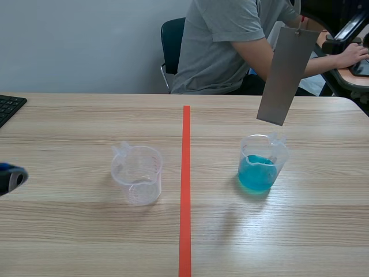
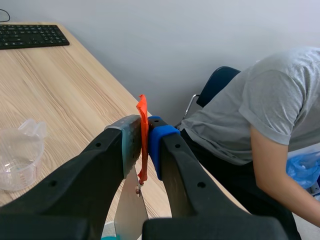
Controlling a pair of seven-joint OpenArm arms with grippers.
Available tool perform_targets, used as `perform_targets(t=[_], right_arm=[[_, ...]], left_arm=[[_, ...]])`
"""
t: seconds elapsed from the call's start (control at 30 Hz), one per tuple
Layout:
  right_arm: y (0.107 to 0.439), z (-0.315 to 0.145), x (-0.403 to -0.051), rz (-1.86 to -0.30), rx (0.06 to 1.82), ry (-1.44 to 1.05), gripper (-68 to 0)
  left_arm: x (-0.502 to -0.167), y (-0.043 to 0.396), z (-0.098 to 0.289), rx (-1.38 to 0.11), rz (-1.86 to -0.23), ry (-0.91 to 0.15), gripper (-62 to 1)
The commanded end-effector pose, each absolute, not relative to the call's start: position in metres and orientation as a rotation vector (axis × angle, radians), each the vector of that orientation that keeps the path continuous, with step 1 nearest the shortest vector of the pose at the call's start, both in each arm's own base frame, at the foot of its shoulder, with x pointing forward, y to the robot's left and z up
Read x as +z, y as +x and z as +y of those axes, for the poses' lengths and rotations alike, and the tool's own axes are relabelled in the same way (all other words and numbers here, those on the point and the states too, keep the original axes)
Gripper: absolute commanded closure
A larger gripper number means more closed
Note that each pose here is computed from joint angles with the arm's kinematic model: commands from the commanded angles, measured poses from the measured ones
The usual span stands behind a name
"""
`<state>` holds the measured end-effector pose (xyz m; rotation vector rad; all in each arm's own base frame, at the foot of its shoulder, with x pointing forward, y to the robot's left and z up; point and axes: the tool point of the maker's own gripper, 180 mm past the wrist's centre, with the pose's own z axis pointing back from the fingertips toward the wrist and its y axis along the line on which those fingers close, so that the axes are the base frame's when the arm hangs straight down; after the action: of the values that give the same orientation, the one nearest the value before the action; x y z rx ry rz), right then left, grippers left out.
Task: Do the redox reaction experiment.
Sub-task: 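Raise the plate and point at it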
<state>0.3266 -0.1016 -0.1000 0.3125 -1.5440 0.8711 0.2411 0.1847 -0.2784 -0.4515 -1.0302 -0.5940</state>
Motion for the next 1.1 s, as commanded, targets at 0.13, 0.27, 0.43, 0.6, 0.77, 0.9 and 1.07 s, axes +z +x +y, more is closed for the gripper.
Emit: perform_targets(t=[0.13, 0.27, 0.43, 0.6, 0.77, 0.9, 1.07], right_arm=[[0.326, -0.103, -0.089, -1.576, 0.886, 0.31, -1.3], [0.326, -0.103, -0.089, -1.576, 0.886, 0.31, -1.3], [0.326, -0.103, -0.089, -1.576, 0.886, 0.31, -1.3], [0.326, -0.103, -0.089, -1.576, 0.886, 0.31, -1.3], [0.326, -0.103, -0.089, -1.576, 0.886, 0.31, -1.3], [0.326, -0.103, -0.089, -1.576, 0.886, 0.31, -1.3], [0.326, -0.103, -0.089, -1.576, 0.886, 0.31, -1.3]], left_arm=[[-0.254, 0.255, 0.136, -0.685, -1.106, -0.569, -3.1], [-0.248, 0.263, 0.107, -0.748, -1.139, -0.617, -3.1], [-0.251, 0.273, 0.065, -0.836, -1.156, -0.636, -3.1], [-0.256, 0.286, 0.026, -0.891, -1.18, -0.642, -3.1], [-0.26, 0.297, -0.013, -0.947, -1.188, -0.658, -3.1], [-0.263, 0.309, -0.038, -0.966, -1.193, -0.667, -3.1], [-0.265, 0.322, -0.065, -0.998, -1.184, -0.669, -3.1]])
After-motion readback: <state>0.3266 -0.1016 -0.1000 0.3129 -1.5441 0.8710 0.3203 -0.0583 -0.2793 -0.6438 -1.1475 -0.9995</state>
